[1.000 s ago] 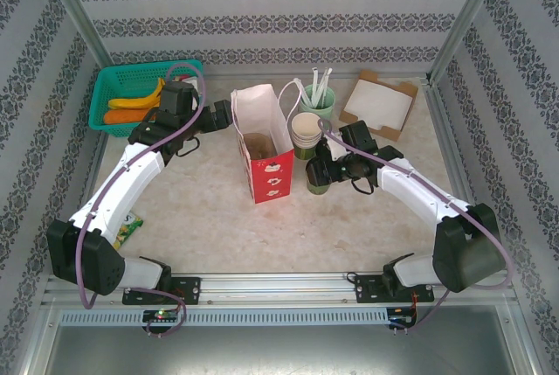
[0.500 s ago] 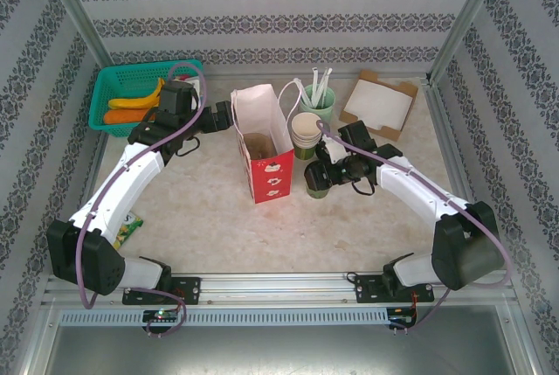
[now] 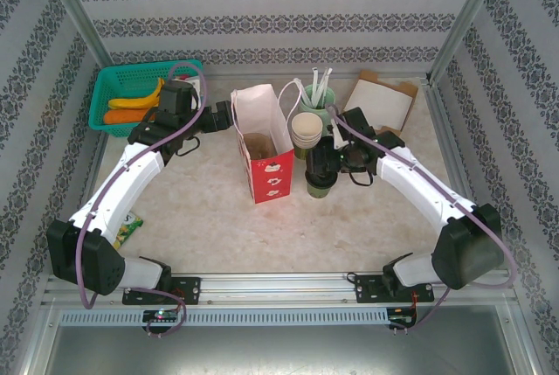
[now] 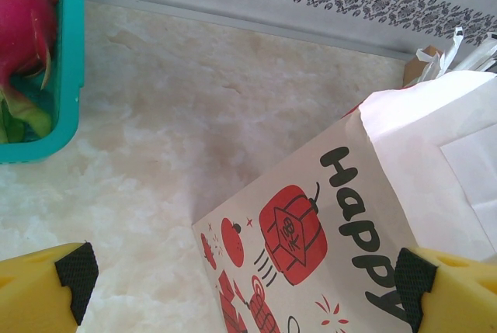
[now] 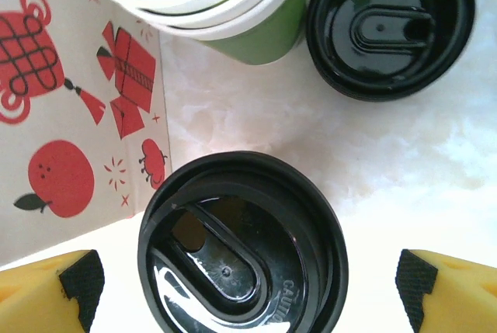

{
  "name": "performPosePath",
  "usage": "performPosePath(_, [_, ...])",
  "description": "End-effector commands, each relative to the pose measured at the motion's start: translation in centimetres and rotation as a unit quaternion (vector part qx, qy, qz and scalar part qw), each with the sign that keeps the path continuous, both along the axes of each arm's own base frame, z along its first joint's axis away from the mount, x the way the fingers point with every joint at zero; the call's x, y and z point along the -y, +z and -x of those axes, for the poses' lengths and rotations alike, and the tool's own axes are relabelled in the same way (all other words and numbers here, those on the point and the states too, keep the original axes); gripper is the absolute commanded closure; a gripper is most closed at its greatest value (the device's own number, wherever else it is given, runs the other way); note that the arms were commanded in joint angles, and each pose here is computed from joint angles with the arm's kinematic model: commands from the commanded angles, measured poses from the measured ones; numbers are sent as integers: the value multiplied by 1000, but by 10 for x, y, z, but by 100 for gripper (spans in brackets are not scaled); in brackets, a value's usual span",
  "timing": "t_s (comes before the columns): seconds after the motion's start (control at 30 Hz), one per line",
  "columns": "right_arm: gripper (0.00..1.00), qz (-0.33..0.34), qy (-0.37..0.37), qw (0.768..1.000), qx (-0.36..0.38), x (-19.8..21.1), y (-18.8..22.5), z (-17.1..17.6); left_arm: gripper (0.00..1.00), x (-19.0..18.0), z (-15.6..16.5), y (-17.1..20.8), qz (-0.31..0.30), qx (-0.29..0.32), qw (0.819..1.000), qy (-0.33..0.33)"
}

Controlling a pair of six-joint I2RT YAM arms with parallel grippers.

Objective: Pack the takeout coffee

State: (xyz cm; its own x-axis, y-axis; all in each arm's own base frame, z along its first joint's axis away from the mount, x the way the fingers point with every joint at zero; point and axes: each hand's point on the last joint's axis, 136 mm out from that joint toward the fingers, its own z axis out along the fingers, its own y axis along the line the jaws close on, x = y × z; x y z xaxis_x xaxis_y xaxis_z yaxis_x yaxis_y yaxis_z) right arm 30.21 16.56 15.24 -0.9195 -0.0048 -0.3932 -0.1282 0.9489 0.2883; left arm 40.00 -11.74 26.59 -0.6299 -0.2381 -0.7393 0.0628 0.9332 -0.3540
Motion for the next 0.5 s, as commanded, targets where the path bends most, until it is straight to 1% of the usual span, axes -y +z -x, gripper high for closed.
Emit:
performPosePath(0.0, [2, 10, -67, 996, -65, 4, -6, 16, 0, -3, -7, 7, -4, 16, 1000, 2])
performPosePath(0.1, [2, 5, -69, 993, -91, -1, -9, 19, 0, -3, -8, 5, -6, 13, 1000, 3])
performPosePath(0.27, [2, 52, -68, 991, -99, 5, -16, 16, 1, -7, -7, 2, -13, 7, 1000, 12])
performPosePath(0.47, [2, 30, -34, 993, -105, -16, -22, 14, 1, -10, -6, 2, -20, 7, 1000, 15])
